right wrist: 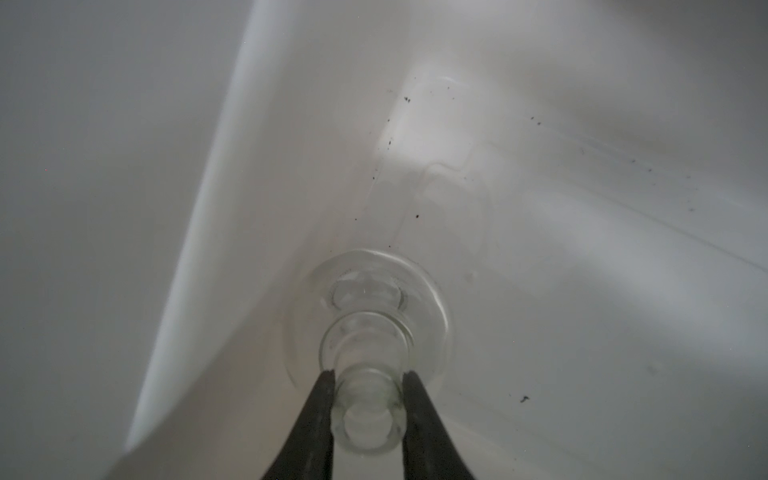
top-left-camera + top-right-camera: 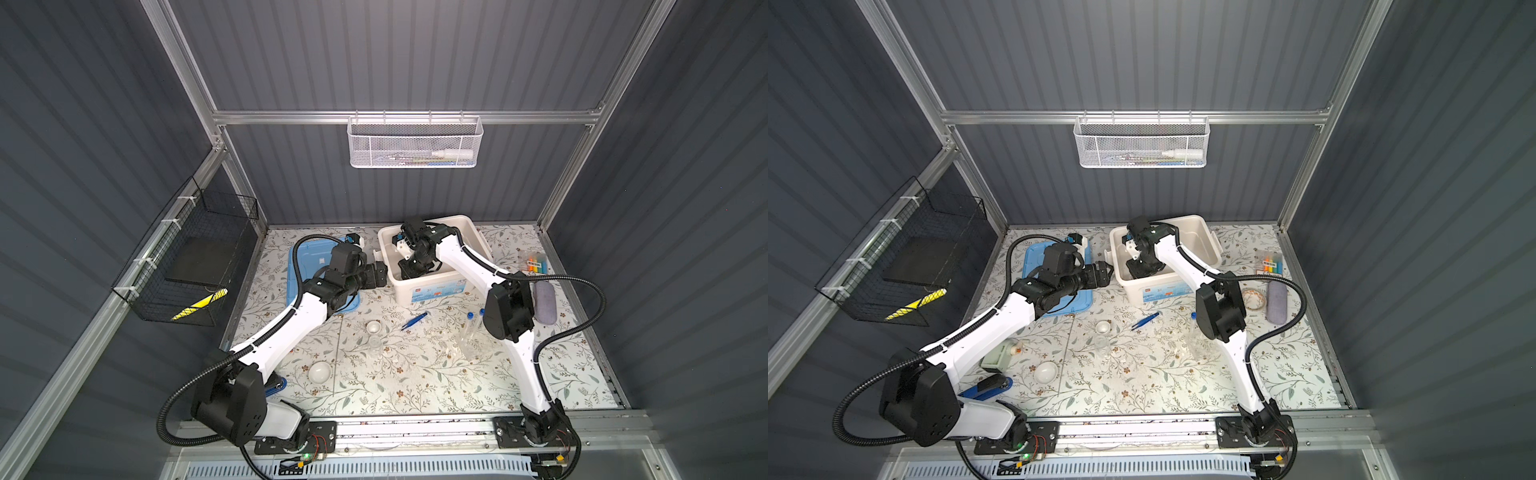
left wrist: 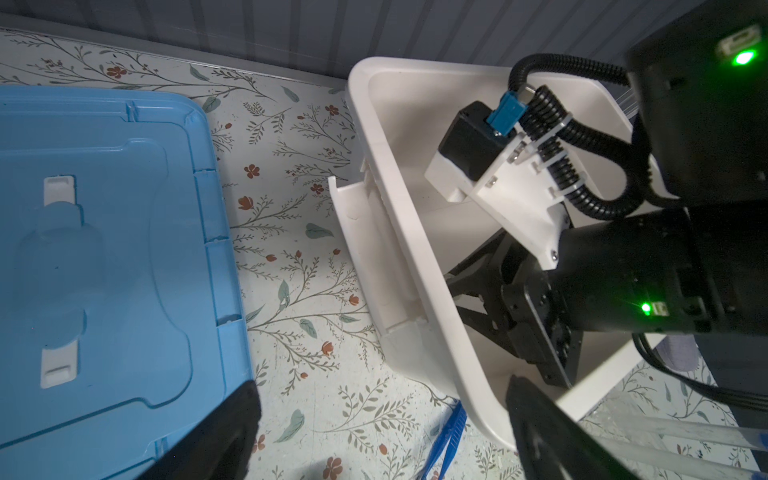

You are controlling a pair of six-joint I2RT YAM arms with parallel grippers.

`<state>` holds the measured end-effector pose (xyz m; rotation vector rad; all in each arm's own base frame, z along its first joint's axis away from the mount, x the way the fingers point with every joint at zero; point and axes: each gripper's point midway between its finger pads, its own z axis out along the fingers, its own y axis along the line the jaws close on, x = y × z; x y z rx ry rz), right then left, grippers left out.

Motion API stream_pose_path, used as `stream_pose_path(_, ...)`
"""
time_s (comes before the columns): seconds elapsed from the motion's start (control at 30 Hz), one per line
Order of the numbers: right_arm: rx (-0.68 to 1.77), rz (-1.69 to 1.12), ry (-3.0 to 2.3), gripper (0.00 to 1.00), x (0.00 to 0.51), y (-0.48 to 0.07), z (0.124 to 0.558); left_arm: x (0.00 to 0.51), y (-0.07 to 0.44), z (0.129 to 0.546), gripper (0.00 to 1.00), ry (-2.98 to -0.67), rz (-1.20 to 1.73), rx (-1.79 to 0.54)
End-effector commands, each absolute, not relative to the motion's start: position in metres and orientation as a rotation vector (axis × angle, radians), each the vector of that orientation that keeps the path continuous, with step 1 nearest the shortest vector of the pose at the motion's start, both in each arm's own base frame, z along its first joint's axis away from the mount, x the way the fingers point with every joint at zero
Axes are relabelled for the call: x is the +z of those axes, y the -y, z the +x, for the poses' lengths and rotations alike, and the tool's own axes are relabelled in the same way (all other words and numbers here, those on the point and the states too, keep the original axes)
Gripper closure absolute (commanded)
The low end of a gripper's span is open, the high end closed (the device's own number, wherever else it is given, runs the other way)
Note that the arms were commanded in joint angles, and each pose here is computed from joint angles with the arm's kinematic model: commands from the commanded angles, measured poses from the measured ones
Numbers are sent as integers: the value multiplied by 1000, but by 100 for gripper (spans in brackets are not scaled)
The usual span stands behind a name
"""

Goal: Organize the chemistry lab equipment
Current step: 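Open the right gripper off the flask while the left gripper releases the bin rim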

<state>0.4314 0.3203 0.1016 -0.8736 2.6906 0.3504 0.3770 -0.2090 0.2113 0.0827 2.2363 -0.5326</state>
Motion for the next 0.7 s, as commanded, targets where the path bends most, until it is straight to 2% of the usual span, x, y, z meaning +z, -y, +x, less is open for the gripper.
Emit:
stream_pose_path(0.0, 398, -871, -2680, 69, 109, -329, 430, 210, 205, 375, 6, -2242, 93, -511)
stream_pose_path(0.37, 451, -813, -2643, 53, 129, -334, 433, 210, 199, 368, 6, -2250, 134, -475)
stream_pose_path(0.67, 469, -721, -2554, 22, 162, -328, 437, 204, 190, 354, 7, -2293, 135, -442)
